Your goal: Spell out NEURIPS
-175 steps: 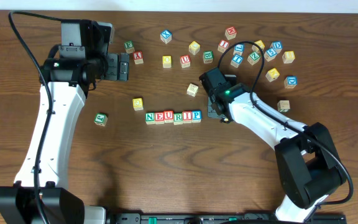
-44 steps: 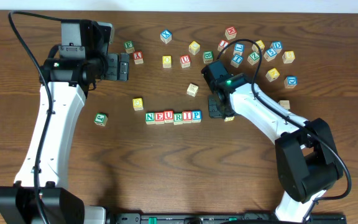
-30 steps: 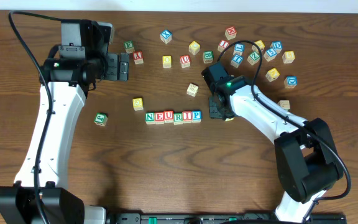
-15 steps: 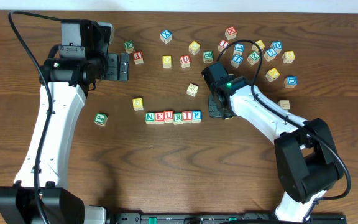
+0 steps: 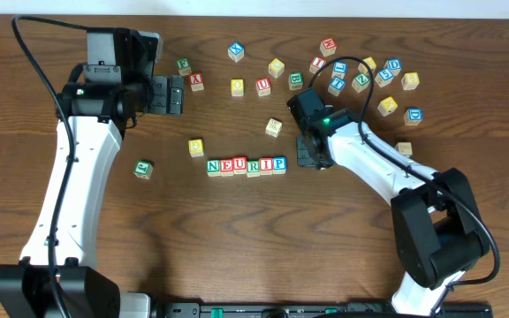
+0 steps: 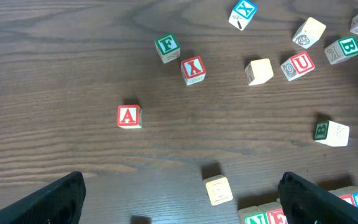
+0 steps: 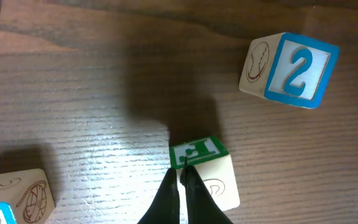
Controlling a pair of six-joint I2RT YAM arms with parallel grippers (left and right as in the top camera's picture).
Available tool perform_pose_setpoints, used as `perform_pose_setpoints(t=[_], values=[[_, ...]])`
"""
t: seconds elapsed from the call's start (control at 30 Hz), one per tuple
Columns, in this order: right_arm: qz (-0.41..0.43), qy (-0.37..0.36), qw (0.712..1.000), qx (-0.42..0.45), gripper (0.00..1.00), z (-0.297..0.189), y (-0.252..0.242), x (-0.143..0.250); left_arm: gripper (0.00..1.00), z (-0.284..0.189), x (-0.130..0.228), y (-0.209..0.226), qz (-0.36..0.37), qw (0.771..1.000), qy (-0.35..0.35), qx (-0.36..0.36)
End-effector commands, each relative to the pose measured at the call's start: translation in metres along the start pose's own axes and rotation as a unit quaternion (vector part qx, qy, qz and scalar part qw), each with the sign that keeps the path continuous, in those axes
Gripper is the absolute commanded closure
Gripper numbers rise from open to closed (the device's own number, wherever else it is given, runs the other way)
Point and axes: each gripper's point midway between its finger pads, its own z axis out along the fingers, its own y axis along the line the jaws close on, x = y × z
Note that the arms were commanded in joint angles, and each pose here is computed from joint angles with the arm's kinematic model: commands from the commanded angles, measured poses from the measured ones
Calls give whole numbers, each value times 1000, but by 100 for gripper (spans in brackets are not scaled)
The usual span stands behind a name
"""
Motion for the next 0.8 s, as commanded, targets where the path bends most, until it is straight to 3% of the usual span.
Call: perform_pose_setpoints(t=[0.0, 0.77], values=[[12, 18, 1000, 5, 99, 13, -12, 5, 2, -7, -10, 0, 6, 1000, -15, 1], [9, 3, 1000, -6, 99, 15, -10, -4, 2, -7, -10, 0, 6, 1000, -15, 1]])
